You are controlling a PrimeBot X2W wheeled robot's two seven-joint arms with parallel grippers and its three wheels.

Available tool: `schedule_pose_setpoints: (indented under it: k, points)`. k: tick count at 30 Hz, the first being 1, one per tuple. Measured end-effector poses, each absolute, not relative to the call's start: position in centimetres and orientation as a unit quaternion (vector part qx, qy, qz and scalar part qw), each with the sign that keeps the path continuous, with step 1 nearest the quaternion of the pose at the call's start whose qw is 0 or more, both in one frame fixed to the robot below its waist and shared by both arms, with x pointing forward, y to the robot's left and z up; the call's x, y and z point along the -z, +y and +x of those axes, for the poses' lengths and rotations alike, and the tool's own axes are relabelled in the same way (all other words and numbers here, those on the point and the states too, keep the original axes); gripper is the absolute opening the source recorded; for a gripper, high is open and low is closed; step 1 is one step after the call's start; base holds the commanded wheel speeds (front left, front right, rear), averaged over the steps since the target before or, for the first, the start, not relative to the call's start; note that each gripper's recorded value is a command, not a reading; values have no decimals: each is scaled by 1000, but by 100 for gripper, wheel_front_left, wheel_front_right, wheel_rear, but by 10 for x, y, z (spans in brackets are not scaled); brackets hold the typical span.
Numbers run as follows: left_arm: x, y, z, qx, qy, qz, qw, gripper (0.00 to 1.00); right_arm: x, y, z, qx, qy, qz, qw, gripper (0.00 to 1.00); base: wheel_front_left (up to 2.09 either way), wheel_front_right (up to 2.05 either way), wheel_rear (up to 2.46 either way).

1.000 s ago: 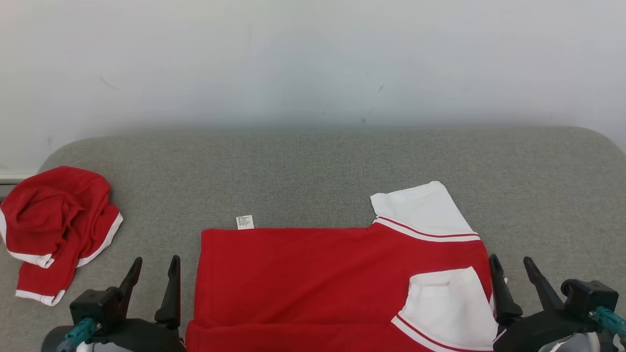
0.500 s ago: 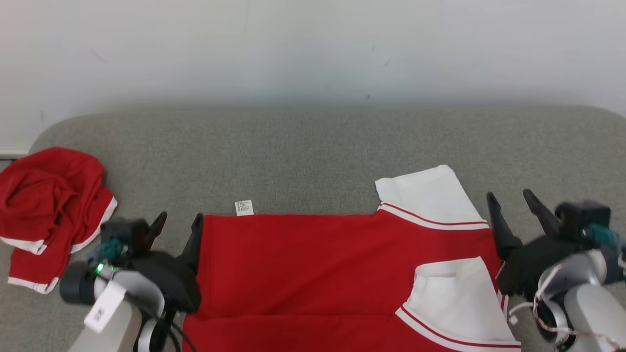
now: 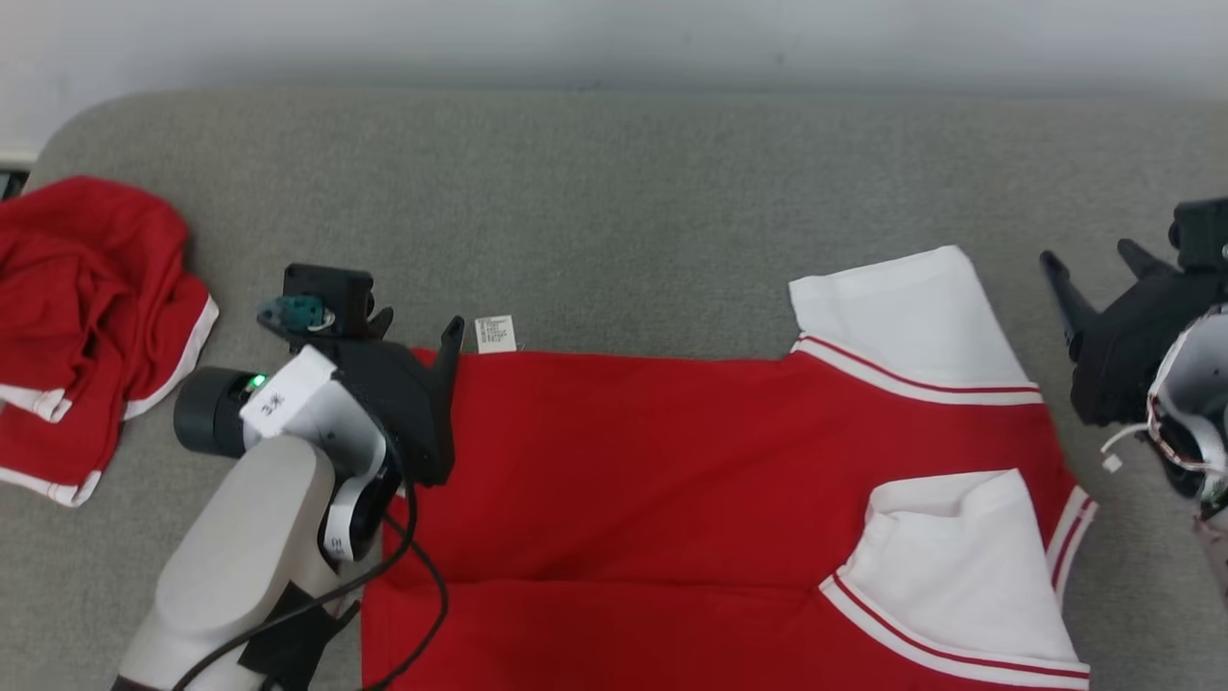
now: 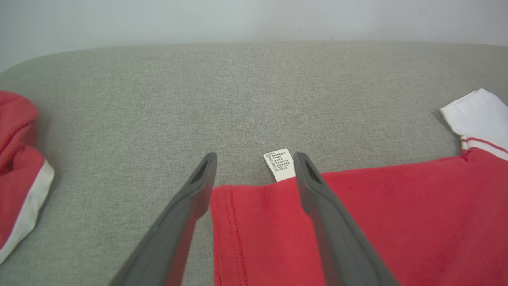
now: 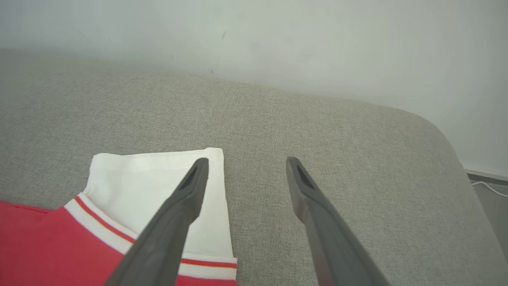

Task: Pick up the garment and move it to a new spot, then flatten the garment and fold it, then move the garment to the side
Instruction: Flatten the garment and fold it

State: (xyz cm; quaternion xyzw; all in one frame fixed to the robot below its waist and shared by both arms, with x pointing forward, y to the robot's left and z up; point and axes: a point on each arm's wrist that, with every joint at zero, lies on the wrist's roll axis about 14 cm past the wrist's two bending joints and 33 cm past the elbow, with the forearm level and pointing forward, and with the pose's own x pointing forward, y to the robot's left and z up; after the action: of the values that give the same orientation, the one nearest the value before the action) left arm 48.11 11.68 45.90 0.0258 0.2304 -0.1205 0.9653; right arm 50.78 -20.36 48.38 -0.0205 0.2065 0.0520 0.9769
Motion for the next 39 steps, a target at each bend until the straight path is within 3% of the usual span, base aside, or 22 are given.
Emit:
schedule_pose_setpoints:
  k: [14, 39]
  points:
    - [-391, 162, 475, 62, 358, 46, 930, 100, -431, -166, 556, -96, 299, -25, 949, 100, 0, 0, 0]
    - [-389, 140, 488, 88, 368, 36, 925, 100, -396, -173, 559, -71, 353, 9, 933, 100, 0, 0, 0]
